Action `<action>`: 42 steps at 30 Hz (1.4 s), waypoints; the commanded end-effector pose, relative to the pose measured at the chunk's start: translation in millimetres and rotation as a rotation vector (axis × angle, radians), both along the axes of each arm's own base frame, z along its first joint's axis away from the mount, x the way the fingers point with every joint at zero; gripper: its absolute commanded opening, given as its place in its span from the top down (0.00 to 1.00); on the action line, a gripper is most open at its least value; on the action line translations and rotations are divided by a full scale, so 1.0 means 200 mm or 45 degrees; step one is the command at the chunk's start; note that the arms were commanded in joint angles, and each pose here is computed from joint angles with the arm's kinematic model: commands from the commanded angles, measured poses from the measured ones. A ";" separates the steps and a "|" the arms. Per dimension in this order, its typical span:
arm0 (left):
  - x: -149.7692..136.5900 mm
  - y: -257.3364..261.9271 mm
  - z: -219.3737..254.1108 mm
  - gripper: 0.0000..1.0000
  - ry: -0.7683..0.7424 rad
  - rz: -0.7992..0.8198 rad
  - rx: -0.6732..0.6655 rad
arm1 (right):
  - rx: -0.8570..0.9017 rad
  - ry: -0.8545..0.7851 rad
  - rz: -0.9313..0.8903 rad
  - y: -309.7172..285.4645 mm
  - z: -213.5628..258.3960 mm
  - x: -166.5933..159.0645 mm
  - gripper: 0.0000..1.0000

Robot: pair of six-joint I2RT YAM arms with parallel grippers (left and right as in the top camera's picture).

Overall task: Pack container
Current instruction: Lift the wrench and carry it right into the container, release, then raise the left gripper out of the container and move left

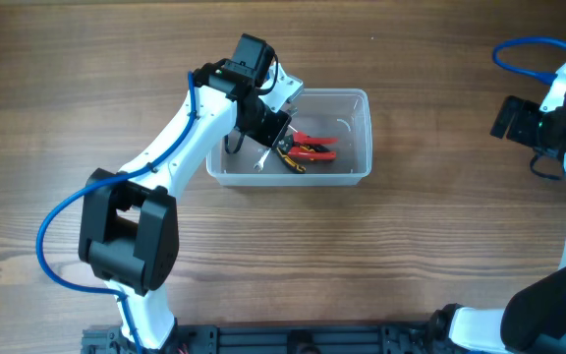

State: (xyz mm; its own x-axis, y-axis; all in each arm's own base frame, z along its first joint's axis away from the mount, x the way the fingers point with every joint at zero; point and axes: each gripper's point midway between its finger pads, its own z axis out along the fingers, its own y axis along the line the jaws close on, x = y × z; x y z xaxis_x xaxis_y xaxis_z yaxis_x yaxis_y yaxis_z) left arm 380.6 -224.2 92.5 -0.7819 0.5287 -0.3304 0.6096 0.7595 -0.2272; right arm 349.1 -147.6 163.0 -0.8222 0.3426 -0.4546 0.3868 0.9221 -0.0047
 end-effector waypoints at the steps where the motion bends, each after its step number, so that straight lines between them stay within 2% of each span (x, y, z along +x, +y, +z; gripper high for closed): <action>1: -0.01 -0.02 -0.03 0.89 0.009 -0.031 -0.011 | 0.011 -0.006 -0.016 0.00 0.00 0.00 0.00; 6: 0.01 -0.03 -0.02 0.82 -0.009 -0.032 -0.018 | 0.012 -0.006 -0.016 0.00 0.00 0.00 0.00; 13: 0.02 -0.02 -0.03 0.80 -0.026 -0.023 0.005 | 0.011 -0.006 -0.016 0.00 0.00 0.00 0.00; 17: 0.08 -0.04 0.01 0.76 -0.105 -0.019 -0.026 | 0.012 -0.006 -0.015 0.00 0.00 0.00 0.00; 18: 0.13 -0.05 0.06 0.69 -0.155 -0.010 -0.051 | 0.012 -0.006 -0.016 0.00 0.00 0.00 0.00; 19: 0.15 -0.06 0.11 0.58 -0.186 0.000 -0.067 | 0.012 -0.006 -0.016 0.00 0.00 0.00 0.00; 20: 0.19 -0.07 0.17 0.30 -0.229 0.007 -0.087 | 0.012 -0.006 -0.016 0.00 0.00 0.00 0.00; 21: 0.23 -0.07 0.27 0.23 -0.286 0.016 -0.111 | 0.012 -0.006 -0.016 0.00 0.00 0.00 0.00; 23: 0.29 -0.05 0.43 0.21 -0.378 0.039 -0.144 | 0.012 -0.006 -0.016 0.00 0.00 0.00 0.00; 25: 0.36 0.03 0.59 0.08 -0.476 0.123 -0.137 | 0.012 -0.006 -0.016 0.00 0.00 0.00 0.00; 28: 0.40 0.21 0.77 0.01 -0.572 0.291 -0.089 | 0.012 -0.006 -0.016 0.00 0.00 0.00 0.00; 33: 0.34 0.53 0.97 0.00 -0.626 0.560 -0.038 | 0.012 -0.006 -0.015 0.00 0.00 0.00 0.00; 36: 0.26 0.75 1.07 0.00 -0.617 0.750 -0.031 | 0.012 -0.006 -0.015 0.00 0.00 0.00 0.00; 40: 0.14 0.97 1.02 0.00 -0.486 0.901 0.031 | 0.012 -0.006 -0.016 0.00 0.00 0.00 0.00; 42: 0.05 1.07 0.92 0.00 -0.341 0.988 0.087 | 0.011 -0.006 -0.015 0.00 0.00 0.00 0.00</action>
State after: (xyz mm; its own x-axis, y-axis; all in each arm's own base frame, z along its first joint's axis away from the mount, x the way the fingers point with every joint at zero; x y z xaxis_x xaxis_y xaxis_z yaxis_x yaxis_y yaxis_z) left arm 407.3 -41.8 292.5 -0.7732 0.0288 -0.6335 0.0879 0.9942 -0.0621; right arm 349.1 -147.6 163.0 -0.8222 0.3426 -0.4546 0.3868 0.9221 -0.0047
